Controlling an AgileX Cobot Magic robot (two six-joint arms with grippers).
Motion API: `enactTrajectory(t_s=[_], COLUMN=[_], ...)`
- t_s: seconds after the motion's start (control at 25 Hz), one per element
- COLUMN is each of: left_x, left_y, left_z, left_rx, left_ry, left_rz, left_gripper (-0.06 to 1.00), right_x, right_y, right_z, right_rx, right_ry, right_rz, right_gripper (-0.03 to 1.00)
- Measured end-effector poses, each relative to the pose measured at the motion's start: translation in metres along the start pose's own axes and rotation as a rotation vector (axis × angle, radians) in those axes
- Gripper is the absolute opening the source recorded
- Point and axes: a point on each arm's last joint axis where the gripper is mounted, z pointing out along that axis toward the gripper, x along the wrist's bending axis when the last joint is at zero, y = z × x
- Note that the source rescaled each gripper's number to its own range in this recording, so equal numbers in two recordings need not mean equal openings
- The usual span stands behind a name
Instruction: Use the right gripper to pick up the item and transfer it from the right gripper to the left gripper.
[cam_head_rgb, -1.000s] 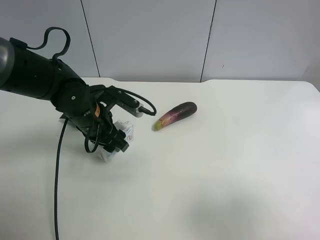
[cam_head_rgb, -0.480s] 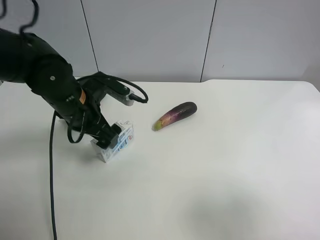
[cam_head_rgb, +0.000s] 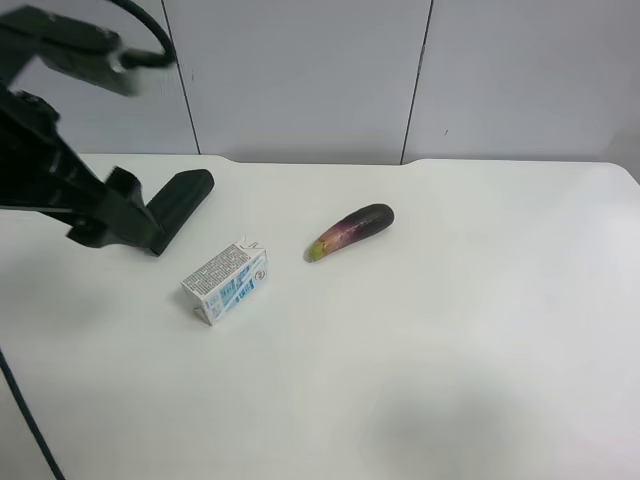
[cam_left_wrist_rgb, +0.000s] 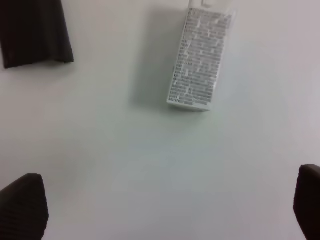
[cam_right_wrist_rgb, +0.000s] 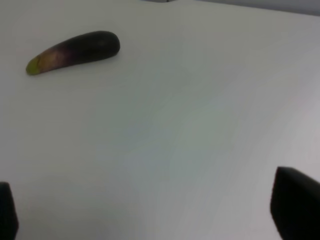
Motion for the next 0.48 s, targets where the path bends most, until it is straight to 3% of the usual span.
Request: enactTrajectory(t_s=[0.16,0.48], left_x=[0.006,0.016], left_y=[-0.020,-0.103], left_z=[-0.044,-0.073], left_rx=[-0.087,-0.087], left_ry=[-0.011,-0.005], left_rz=[-0.023,-0.040], left_gripper=[0.99,1.00], right_x=[0.000,0.000], right_y=[0.000,0.000], right_z=[0.000,0.000], right_rx=[0.000,0.000], right_ry=[0.000,0.000], right_rz=[0.000,0.000], right_gripper=[1.00,1.00])
